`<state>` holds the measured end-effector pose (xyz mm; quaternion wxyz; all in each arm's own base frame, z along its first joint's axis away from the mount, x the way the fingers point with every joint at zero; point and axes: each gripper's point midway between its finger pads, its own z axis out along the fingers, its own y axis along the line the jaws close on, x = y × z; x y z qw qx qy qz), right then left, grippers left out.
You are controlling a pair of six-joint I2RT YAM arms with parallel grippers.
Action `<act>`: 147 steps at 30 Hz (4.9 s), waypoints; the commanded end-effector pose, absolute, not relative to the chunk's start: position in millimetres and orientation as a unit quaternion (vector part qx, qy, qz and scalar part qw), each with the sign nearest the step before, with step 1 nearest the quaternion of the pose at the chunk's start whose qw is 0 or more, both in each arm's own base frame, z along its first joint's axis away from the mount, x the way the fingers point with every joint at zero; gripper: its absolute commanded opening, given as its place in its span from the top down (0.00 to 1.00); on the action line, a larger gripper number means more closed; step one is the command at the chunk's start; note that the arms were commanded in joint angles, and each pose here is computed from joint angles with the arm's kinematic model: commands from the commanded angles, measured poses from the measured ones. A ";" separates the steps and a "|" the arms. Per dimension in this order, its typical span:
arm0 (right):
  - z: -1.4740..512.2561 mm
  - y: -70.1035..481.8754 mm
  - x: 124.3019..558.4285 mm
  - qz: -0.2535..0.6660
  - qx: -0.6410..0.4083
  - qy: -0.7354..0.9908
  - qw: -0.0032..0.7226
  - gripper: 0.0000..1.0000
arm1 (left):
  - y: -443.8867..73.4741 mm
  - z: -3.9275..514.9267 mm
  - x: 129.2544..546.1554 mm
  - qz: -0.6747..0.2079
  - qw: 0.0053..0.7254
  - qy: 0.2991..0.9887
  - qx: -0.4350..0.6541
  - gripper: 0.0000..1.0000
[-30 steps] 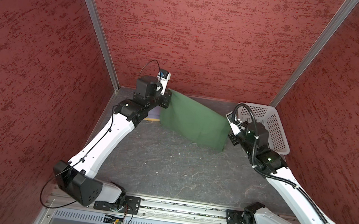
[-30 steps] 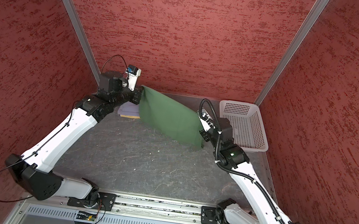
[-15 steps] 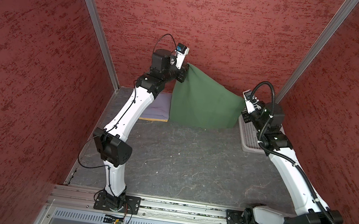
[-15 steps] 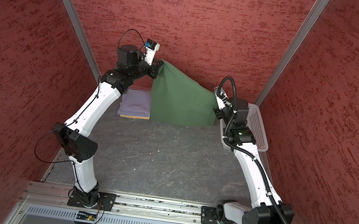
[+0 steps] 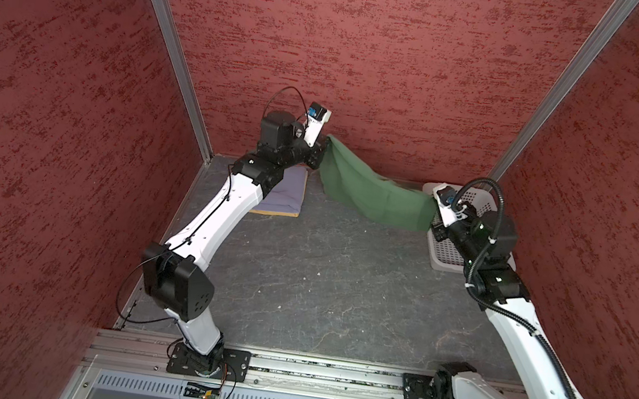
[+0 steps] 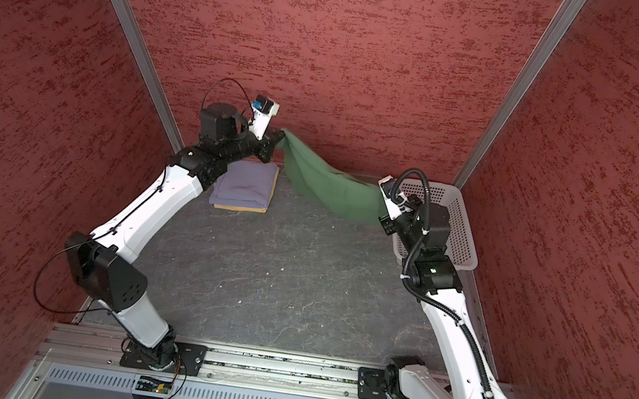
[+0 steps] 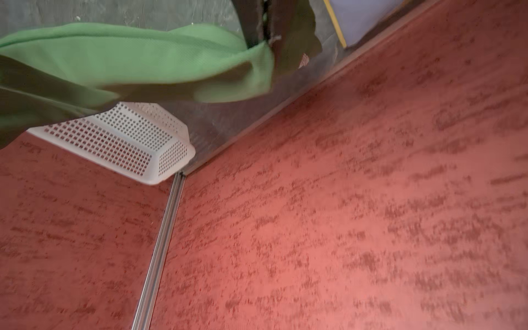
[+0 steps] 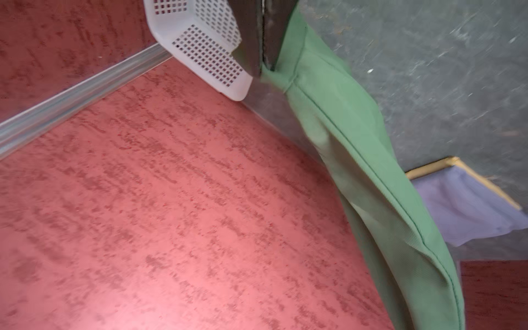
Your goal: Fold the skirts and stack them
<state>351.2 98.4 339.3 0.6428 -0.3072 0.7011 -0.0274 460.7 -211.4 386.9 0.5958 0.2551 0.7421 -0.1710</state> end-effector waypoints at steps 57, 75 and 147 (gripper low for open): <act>127.0 109.4 351.1 -0.029 -0.306 0.868 0.390 1.00 | -240.9 178.4 496.0 -0.018 0.438 0.872 0.217 1.00; 99.8 75.2 424.8 -0.084 -0.218 0.878 0.418 1.00 | -212.5 145.8 526.2 0.087 0.424 0.891 0.134 1.00; 207.1 50.4 401.0 0.032 0.095 0.893 0.438 0.04 | -428.9 85.3 325.7 0.016 0.426 0.618 0.661 0.37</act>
